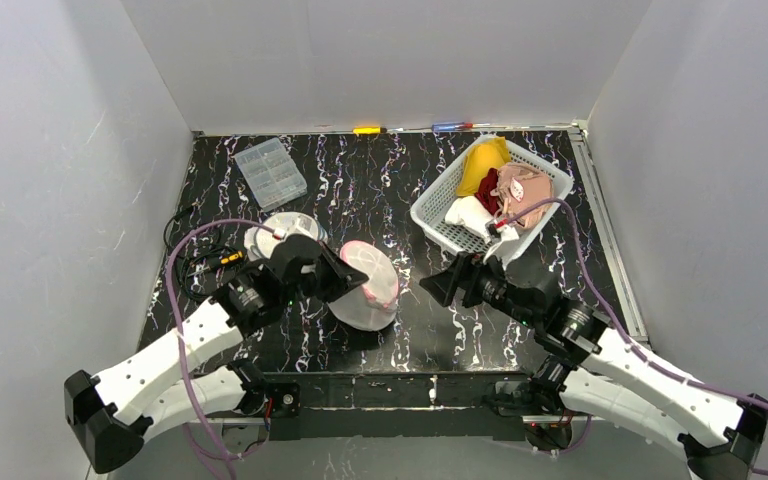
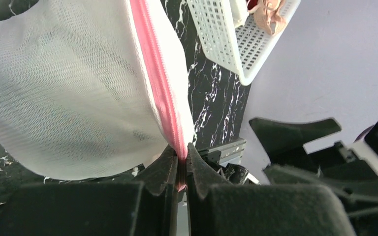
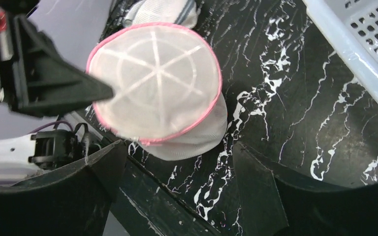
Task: Unzip the laundry bag and remove the bra
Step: Pick up the laundry bag at the center of the board, then place the laundry bag at the center of the board.
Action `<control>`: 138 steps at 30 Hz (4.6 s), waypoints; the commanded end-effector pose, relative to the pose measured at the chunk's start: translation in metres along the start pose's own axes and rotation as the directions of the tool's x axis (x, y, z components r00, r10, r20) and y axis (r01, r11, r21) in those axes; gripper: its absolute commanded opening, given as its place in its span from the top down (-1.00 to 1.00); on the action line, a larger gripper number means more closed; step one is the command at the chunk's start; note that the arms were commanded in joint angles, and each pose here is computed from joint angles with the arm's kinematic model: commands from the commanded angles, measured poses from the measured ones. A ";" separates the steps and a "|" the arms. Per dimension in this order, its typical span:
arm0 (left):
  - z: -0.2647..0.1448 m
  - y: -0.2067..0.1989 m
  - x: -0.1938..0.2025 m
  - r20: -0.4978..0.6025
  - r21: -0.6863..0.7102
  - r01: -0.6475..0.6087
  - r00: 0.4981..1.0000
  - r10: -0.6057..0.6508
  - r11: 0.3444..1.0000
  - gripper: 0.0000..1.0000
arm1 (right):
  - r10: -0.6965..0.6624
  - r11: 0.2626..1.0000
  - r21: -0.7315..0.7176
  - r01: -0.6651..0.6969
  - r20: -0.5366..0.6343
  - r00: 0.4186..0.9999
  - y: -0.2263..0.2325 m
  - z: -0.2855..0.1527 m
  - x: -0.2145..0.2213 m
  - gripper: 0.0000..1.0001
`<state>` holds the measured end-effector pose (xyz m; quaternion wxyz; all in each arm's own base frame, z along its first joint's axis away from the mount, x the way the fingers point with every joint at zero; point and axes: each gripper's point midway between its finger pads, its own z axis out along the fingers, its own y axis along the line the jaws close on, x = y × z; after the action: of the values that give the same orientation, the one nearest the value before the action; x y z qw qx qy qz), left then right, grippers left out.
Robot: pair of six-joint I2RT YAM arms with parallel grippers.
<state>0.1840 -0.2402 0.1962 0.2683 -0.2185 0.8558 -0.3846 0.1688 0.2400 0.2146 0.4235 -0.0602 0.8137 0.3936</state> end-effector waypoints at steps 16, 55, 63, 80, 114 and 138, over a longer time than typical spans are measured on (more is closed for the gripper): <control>-0.034 -0.049 -0.033 0.031 0.061 0.109 0.993 -0.111 0.992 1.00 | 0.109 0.847 -0.525 -0.086 0.013 0.994 0.095 -0.007 -0.007 -0.56; -0.054 -0.084 -0.051 0.068 0.212 0.226 0.967 -0.245 0.951 1.00 | 0.172 0.843 -0.519 -0.142 0.011 0.985 0.092 0.031 0.003 -0.40; -0.054 -0.083 -0.050 0.065 0.212 0.225 0.968 -0.243 0.951 1.00 | 0.180 0.830 -0.539 -0.146 0.011 0.984 0.099 0.031 0.001 -0.27; -0.053 -0.081 -0.049 0.065 0.208 0.223 0.968 -0.241 0.952 1.00 | 0.188 0.841 -0.518 -0.157 0.007 0.982 0.093 0.033 0.006 0.17; -0.026 -0.035 -0.015 -0.031 0.112 0.162 0.987 -0.159 0.980 1.00 | -0.037 0.983 -0.184 0.023 -0.074 0.997 0.021 0.035 0.042 0.97; 0.093 -0.048 0.003 -0.225 0.217 -0.282 0.917 0.329 0.935 1.00 | -0.198 0.980 -0.029 0.196 -0.094 0.976 -0.013 0.015 0.065 0.97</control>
<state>0.2259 -0.3089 0.1640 0.2088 -0.0441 0.8875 -0.4084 0.1402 0.2479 0.1371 0.3966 -0.1699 0.8331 0.3462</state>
